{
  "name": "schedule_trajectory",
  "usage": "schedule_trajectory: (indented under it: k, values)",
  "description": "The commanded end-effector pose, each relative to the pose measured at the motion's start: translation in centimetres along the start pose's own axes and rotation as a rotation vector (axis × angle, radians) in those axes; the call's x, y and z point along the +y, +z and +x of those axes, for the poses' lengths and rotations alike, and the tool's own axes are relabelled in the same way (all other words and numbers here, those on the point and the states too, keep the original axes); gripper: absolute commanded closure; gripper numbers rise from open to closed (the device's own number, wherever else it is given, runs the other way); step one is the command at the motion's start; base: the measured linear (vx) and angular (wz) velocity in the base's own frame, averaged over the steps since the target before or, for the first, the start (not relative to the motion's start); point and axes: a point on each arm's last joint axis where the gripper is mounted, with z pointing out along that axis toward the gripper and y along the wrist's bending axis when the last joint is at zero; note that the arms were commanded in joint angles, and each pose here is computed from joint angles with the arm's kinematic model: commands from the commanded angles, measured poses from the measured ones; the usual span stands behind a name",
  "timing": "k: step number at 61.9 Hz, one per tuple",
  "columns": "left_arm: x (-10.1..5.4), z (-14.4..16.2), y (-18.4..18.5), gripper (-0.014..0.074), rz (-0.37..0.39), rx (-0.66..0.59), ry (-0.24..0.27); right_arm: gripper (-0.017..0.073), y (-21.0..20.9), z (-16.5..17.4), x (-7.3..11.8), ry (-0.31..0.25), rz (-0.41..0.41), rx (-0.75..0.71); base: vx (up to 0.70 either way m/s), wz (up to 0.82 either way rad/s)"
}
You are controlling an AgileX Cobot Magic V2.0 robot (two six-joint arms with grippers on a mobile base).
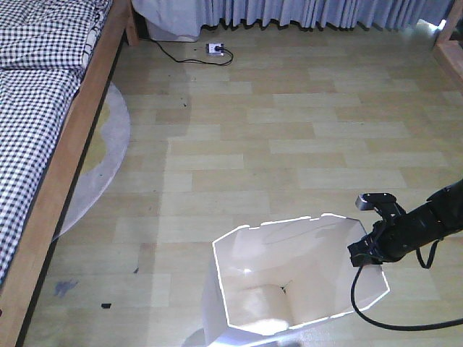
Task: Move trash bin to bedside with robot
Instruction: 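Drive forward along the bed carrying the bin in the right gripper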
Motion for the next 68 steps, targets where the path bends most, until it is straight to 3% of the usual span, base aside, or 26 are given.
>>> schedule_trajectory:
  k: [1, 68]
  values:
    - [-0.01, -0.30, -0.01, 0.0599, 0.004, -0.071, -0.010, 0.0564, -2.35, -1.47, 1.77, 0.006, -0.141, -0.070, 0.25, -0.05]
    - [-0.01, -0.30, -0.01, 0.0599, 0.004, -0.071, -0.010, 0.0564, -2.35, -1.47, 1.76, 0.006, -0.140, -0.070, 0.26, -0.01]
